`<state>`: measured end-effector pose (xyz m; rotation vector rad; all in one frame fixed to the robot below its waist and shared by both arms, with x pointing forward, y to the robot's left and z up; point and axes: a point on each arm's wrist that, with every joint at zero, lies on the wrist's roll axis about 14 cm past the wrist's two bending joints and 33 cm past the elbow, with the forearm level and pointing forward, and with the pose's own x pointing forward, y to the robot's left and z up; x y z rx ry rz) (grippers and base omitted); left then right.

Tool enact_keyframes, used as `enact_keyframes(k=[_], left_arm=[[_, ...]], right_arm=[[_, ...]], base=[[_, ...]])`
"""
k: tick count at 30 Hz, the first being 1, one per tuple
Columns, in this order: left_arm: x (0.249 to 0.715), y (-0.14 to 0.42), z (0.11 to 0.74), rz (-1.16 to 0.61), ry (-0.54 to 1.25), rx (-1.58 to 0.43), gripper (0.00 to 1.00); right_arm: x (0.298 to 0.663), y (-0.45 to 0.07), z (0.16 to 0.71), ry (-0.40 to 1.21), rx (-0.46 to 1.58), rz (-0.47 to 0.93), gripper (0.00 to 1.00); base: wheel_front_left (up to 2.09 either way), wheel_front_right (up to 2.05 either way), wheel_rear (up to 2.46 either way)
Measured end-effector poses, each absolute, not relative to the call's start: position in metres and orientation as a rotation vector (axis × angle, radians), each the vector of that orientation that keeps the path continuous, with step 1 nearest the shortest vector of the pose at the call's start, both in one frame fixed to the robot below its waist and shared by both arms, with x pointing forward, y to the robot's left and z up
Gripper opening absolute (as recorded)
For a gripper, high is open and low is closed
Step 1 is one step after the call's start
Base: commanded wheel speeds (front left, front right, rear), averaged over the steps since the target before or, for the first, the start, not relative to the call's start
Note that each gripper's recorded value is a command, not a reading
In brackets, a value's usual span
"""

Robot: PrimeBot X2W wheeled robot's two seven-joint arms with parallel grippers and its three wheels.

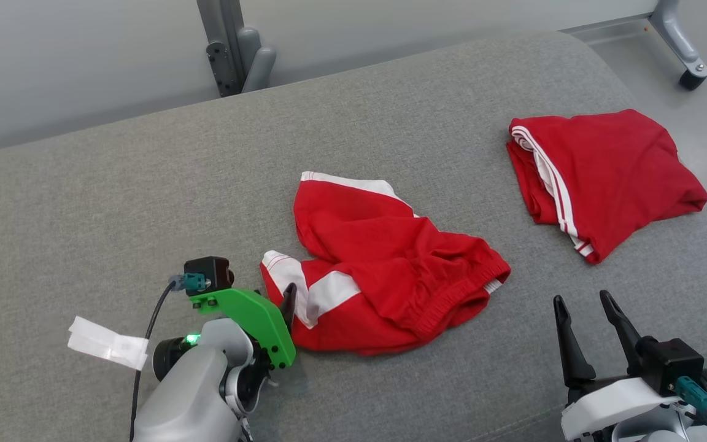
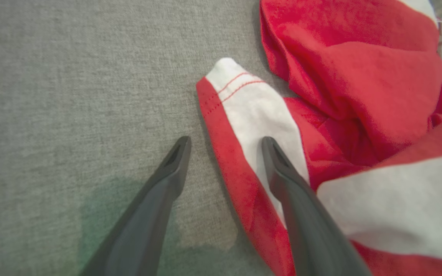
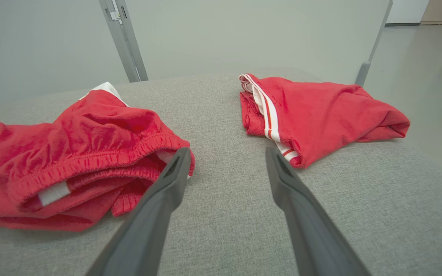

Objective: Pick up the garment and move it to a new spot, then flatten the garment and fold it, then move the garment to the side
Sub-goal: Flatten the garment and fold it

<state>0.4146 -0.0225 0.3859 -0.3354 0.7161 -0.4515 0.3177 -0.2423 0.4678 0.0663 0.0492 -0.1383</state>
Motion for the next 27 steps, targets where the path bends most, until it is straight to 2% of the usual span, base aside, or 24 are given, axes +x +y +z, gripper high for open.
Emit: enact_keyframes(k=[1, 2, 3, 6, 11, 12, 17, 18, 27], left_arm=[[0.413, -0.026, 0.383, -0.464, 0.737, -0.338, 0.43], [0.411, -0.029, 0.38, -0.482, 0.755, -0.33, 0.43], [0.409, -0.032, 0.378, -0.498, 0.769, -0.322, 0.0], [0.408, -0.033, 0.378, -0.503, 0.762, -0.361, 0.0], [0.427, -0.025, 0.403, -0.47, 0.626, -0.439, 0.0], [0.443, -0.015, 0.423, -0.453, 0.531, -0.457, 0.0], [0.478, 0.014, 0.49, -0.437, 0.28, -0.479, 0.0], [0.486, 0.023, 0.524, -0.449, 0.182, -0.469, 0.0], [0.473, 0.029, 0.67, -0.579, -0.12, -0.325, 0.0]], right_arm=[[0.317, -0.244, 0.467, 0.053, 0.066, -0.145, 1.0], [0.316, -0.246, 0.466, 0.056, 0.065, -0.15, 1.0], [0.315, -0.247, 0.465, 0.06, 0.064, -0.154, 1.0], [0.314, -0.249, 0.463, 0.065, 0.064, -0.162, 1.0], [0.316, -0.248, 0.466, 0.056, 0.064, -0.153, 1.0], [0.317, -0.246, 0.466, 0.055, 0.064, -0.148, 1.0], [0.316, -0.24, 0.465, 0.058, 0.062, -0.121, 1.0], [0.317, -0.238, 0.467, 0.05, 0.061, -0.112, 1.0], [0.314, -0.228, 0.474, 0.021, 0.065, -0.08, 1.0]], base=[[0.0, 0.0, 0.0], [0.0, 0.0, 0.0], [0.0, 0.0, 0.0], [0.0, 0.0, 0.0], [0.0, 0.0, 0.0], [0.0, 0.0, 0.0], [0.0, 0.0, 0.0], [0.0, 0.0, 0.0], [0.0, 0.0, 0.0]])
